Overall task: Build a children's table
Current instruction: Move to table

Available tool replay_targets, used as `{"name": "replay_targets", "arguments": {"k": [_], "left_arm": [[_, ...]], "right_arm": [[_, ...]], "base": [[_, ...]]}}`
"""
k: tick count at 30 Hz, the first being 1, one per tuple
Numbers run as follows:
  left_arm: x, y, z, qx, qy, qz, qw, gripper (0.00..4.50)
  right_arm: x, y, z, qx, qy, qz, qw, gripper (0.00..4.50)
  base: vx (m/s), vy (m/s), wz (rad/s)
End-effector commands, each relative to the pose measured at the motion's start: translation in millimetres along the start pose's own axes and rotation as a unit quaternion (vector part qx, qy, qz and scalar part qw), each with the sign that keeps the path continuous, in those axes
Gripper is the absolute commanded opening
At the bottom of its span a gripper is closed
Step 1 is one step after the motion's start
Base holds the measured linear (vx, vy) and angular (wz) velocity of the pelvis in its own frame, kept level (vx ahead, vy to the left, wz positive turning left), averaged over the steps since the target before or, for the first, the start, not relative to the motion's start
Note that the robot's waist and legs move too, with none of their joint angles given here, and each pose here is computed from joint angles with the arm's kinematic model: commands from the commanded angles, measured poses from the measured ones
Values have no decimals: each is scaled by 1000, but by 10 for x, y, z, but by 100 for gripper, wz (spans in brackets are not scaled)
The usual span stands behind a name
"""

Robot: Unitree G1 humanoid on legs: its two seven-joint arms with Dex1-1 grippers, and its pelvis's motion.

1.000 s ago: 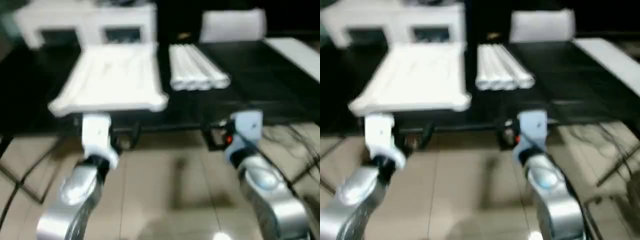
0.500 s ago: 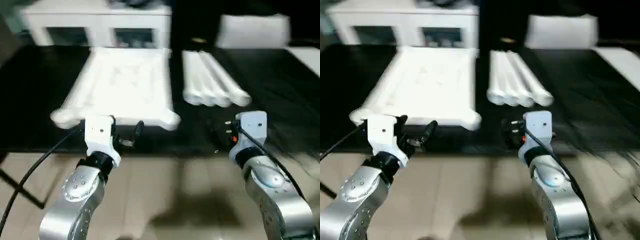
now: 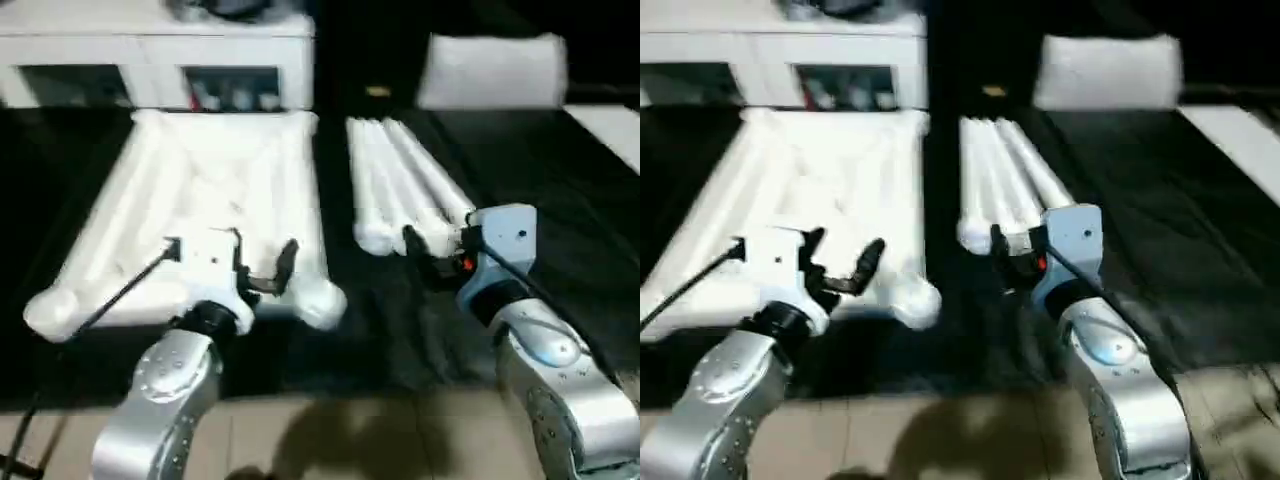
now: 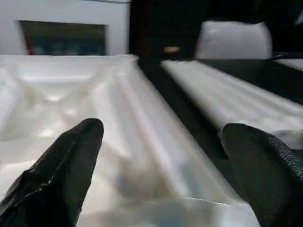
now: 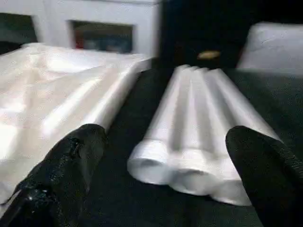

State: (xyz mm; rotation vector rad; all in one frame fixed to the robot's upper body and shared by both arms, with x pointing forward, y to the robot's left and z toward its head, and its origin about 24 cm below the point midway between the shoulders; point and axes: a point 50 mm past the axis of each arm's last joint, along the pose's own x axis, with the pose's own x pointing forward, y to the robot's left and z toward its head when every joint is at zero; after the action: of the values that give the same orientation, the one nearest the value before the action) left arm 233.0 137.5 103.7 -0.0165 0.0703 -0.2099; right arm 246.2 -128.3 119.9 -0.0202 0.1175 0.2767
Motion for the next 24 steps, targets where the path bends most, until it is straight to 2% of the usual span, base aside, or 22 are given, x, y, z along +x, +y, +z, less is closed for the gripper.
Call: {"name": "replay_targets", "arguments": {"k": [1, 7, 10, 14, 17, 19, 20, 22, 23, 24], "left_arm": [[21, -37, 28, 9, -4, -3, 1000, 447], [20, 39, 21, 29, 8, 11, 999, 447], [-2, 77, 30, 52, 12, -13, 999, 447], [-53, 128, 11, 46, 20, -35, 998, 447], [-77, 171, 5, 61, 29, -73, 995, 447], [-67, 213, -1, 86, 47, -128, 987, 447], [-67, 213, -1, 86, 47, -128, 987, 447], [-72, 248, -15, 95, 69, -182, 976, 447], [-72, 248, -15, 95, 69, -182, 976, 429], [-91, 304, -39, 110, 102, -267, 952, 411]], "right_arm": [[-23, -79, -8, -3, 9, -8, 1000, 450], [1, 2, 8, -2, 5, 32, 999, 450], [5, 56, -14, -5, 7, 52, 999, 450], [14, 110, -74, 0, 21, 67, 998, 450], [11, 112, -107, -27, 34, 83, 996, 450], [20, 99, -103, -11, 38, 100, 994, 450], [20, 99, -103, -11, 38, 100, 994, 450], [43, 73, -82, -22, 33, 99, 994, 450], [43, 73, -82, -22, 33, 99, 994, 450], [59, 60, -74, -33, 35, 136, 990, 450]], "base": [[225, 39, 6], [142, -24, 1], [66, -77, -7], [14, -17, -1], [-63, 26, 3], [-69, 11, 4], [-92, 4, 0], [-28, -1, -1], [0, 0, 0], [0, 0, 0]]}}
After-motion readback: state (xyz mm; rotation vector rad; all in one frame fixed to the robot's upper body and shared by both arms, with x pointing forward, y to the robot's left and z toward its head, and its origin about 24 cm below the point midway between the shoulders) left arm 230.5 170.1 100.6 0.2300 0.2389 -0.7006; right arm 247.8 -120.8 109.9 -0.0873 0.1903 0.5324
